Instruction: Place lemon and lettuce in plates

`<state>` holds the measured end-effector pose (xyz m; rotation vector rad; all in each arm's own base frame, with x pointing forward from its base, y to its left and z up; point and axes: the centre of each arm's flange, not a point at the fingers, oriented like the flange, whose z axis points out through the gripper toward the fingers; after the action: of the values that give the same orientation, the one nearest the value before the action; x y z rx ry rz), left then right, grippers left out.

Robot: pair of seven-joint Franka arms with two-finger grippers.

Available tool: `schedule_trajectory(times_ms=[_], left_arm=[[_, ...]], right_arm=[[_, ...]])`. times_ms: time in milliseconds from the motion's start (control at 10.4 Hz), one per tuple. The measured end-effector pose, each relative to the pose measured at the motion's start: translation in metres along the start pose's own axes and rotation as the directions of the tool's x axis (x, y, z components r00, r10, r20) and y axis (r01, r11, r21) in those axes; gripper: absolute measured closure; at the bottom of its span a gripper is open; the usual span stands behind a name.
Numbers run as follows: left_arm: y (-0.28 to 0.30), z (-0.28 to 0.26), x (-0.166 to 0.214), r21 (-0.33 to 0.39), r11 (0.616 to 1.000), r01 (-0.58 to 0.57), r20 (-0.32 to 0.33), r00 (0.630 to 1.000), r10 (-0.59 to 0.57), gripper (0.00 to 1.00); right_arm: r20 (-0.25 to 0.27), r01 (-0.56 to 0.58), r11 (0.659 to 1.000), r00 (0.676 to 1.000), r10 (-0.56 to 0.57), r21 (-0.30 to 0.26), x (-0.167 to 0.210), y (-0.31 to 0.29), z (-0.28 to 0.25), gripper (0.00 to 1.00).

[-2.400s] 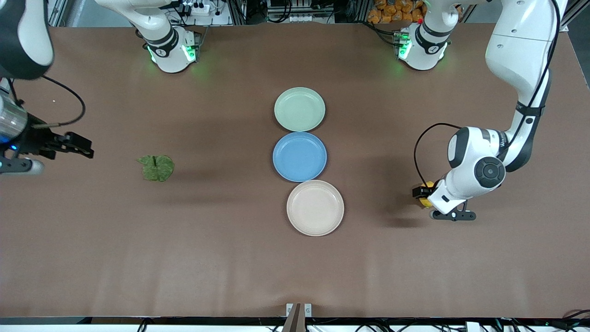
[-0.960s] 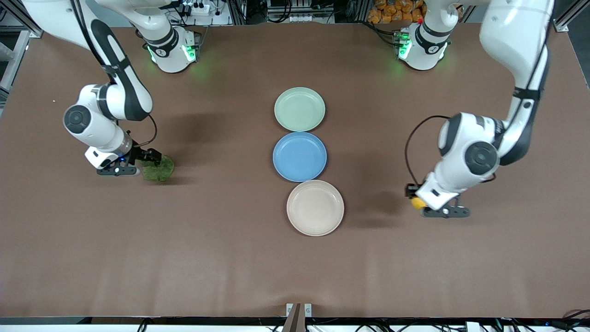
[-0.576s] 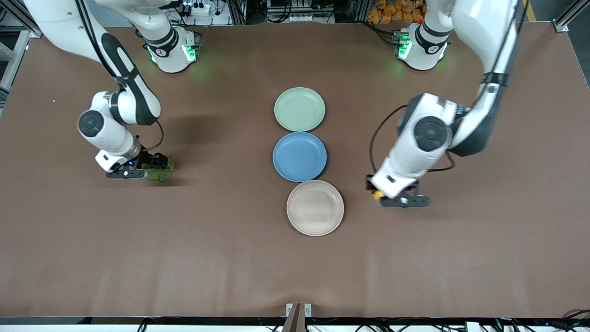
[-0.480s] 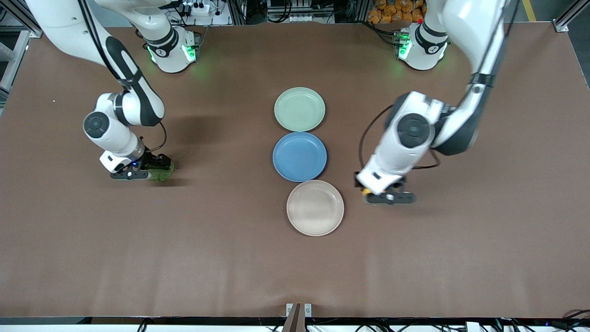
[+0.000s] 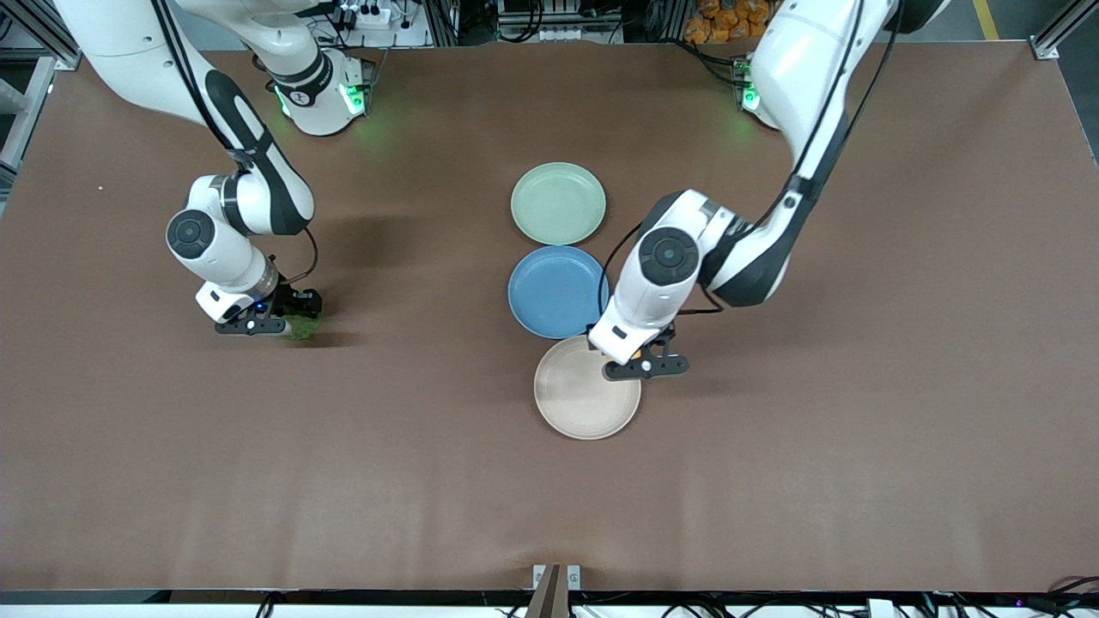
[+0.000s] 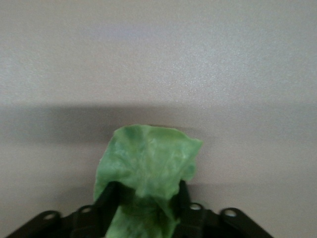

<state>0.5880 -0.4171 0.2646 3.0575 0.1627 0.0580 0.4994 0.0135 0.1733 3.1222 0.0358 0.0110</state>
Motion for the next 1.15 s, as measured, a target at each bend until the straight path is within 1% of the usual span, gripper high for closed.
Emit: schedule_trajectory(times_ms=[192, 288, 480, 672, 768, 960, 1152], left_arm=[[0.007, 0.027, -0.006, -0.009, 0.999, 0.032, 0.003, 0.999, -0.032, 0.35], [0.009, 0.038, -0.009, -0.009, 0.999, 0.052, 0.007, 0.999, -0.052, 0.35], [0.014, 0.055, -0.017, -0.002, 0.997, 0.076, 0.019, 0.997, -0.076, 0.35], [0.017, 0.061, -0.021, 0.002, 0.997, 0.081, 0.025, 0.996, -0.081, 0.35], [0.016, 0.063, -0.021, 0.004, 0.997, 0.082, 0.027, 0.996, -0.082, 0.35], [0.015, 0.068, -0.022, 0.009, 0.996, 0.083, 0.032, 0.996, -0.084, 0.35], [0.015, 0.069, -0.021, 0.009, 0.996, 0.084, 0.031, 0.996, -0.084, 0.35]], right_arm=[[0.014, 0.001, 1.0, 1.0, -0.001, 0.0, 0.001, -0.001, -0.002, 0.83], [0.023, -0.003, 1.0, 1.0, 0.003, -0.001, 0.001, 0.001, -0.002, 0.95], [0.057, -0.006, 1.0, 0.998, 0.006, -0.001, 0.004, 0.003, -0.011, 0.96], [0.087, -0.001, 1.0, 0.996, 0.001, 0.002, 0.011, -0.001, -0.037, 0.96], [0.094, 0.002, 1.0, 0.996, -0.002, 0.003, 0.013, -0.007, -0.051, 0.96], [0.088, -0.013, 1.0, 0.996, 0.013, 0.0, 0.013, -0.038, -0.068, 0.96], [0.075, -0.04, 0.999, 0.996, 0.04, -0.006, 0.008, -0.095, -0.075, 0.96]])
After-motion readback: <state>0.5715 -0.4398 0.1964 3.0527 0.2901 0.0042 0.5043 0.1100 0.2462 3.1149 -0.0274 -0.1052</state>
